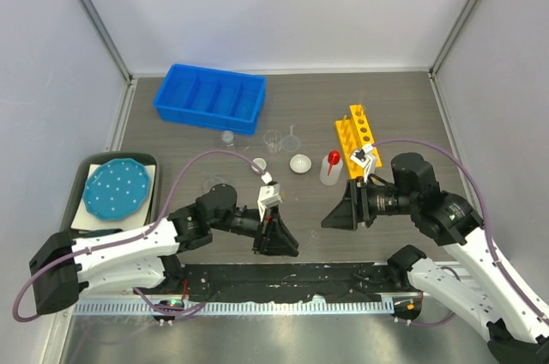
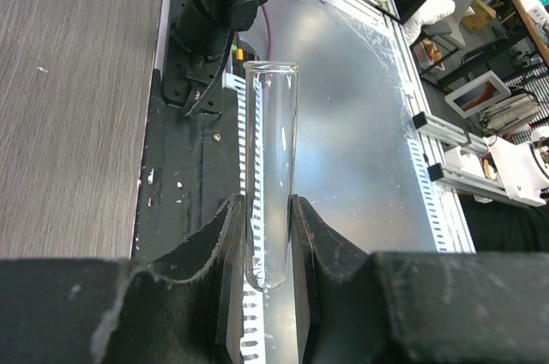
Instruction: Organize the chemistry lab equipment
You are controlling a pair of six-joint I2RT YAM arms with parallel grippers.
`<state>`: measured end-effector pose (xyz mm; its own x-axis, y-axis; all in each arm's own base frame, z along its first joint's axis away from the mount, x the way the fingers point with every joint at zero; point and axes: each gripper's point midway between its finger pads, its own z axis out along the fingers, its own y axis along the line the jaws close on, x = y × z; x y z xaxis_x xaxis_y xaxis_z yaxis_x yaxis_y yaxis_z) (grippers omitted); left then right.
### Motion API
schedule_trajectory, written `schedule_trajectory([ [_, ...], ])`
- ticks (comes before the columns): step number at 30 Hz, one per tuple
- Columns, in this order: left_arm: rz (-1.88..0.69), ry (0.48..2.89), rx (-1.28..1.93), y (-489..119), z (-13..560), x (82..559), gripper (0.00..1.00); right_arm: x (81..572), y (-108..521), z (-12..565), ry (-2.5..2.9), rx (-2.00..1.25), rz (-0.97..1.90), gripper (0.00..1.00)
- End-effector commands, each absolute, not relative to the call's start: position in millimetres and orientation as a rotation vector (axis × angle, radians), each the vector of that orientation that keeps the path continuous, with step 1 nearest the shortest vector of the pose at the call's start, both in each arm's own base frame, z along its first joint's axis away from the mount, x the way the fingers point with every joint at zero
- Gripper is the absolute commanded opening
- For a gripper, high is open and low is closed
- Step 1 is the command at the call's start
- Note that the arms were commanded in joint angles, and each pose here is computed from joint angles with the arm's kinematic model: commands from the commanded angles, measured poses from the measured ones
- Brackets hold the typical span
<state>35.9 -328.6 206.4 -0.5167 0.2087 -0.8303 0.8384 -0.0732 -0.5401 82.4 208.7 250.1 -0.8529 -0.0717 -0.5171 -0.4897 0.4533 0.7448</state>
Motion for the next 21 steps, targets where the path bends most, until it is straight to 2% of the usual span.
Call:
schedule_trajectory([
  [1, -1.679, 1.591, 1.165, -334, 222, 38, 0.14, 79, 217, 262, 2.235, -0.510, 1.442, 0.57],
  [21, -1.693, 1.606, 1.147, -332, 220, 58, 0.12, 74, 253, 244, 2.251, -0.613, 1.461, 0.57],
])
